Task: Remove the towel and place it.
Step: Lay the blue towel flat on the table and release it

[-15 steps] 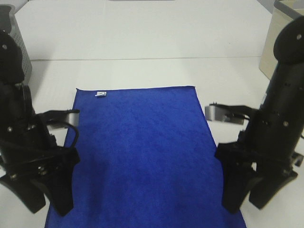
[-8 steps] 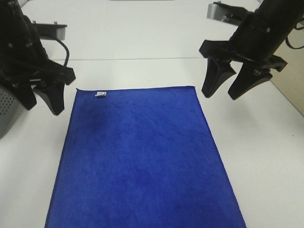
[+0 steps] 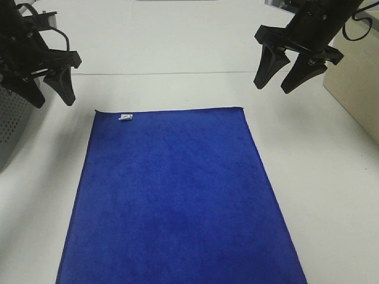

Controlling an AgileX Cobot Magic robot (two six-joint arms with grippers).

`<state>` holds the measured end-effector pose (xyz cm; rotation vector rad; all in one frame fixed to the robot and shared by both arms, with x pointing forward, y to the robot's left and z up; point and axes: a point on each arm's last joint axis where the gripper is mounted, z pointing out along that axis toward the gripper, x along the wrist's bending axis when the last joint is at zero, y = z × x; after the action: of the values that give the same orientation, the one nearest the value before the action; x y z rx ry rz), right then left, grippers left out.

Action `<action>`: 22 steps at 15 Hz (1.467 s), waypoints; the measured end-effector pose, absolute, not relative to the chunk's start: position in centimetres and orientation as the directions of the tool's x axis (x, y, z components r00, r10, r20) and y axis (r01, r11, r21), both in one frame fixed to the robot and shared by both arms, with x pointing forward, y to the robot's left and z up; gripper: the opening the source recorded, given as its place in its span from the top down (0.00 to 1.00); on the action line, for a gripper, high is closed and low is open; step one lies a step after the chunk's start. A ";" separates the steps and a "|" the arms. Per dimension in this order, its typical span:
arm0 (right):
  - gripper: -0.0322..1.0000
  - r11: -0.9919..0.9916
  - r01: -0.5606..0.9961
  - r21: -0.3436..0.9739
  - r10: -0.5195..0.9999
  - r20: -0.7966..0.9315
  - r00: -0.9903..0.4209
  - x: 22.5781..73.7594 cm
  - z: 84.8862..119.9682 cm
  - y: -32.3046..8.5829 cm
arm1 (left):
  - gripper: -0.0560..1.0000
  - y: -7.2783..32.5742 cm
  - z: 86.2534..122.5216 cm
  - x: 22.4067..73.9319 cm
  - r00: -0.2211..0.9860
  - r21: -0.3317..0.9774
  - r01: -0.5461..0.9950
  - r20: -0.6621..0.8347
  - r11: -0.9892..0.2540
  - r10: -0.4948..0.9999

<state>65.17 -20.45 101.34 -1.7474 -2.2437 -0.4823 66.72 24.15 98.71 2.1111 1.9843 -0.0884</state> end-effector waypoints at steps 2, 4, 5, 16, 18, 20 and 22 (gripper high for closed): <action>0.36 0.229 0.969 0.097 0.883 0.397 -0.249 66.6 100.0 -20.3 | 0.39 23.8 97.4 68.6 0.086 0.144 0.988 -0.231 -0.054 0.969; 0.36 0.234 0.967 0.097 0.882 0.397 -0.253 67.9 98.7 -20.1 | 0.39 23.6 96.3 70.2 0.090 0.154 0.987 -0.238 -0.054 0.967; 0.36 0.236 0.966 0.102 0.883 0.393 -0.257 68.6 98.2 -20.0 | 0.39 23.5 95.4 70.9 0.090 0.142 0.988 -0.239 -0.057 0.967; 0.36 0.195 0.968 0.159 0.935 0.269 -0.233 72.9 91.6 -20.5 | 0.39 24.6 90.6 74.3 0.056 0.103 0.994 -0.202 -0.035 0.978; 0.36 0.190 0.967 0.171 0.943 0.244 -0.229 73.2 91.1 -20.7 | 0.39 24.6 90.0 74.3 0.053 0.090 0.995 -0.202 -0.035 0.978; 0.36 0.174 0.970 0.172 0.947 0.240 -0.213 73.4 90.5 -20.7 | 0.39 24.6 90.0 74.4 0.052 0.097 0.995 -0.201 -0.033 0.978; 0.36 0.170 0.973 0.154 0.949 0.242 -0.203 73.4 89.3 -20.7 | 0.39 24.6 90.0 74.4 0.052 0.101 0.994 -0.201 -0.032 0.978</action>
<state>73.44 -20.73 89.31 -1.9230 -2.3320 -0.4208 74.41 24.63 90.00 2.1122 2.0237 -0.1113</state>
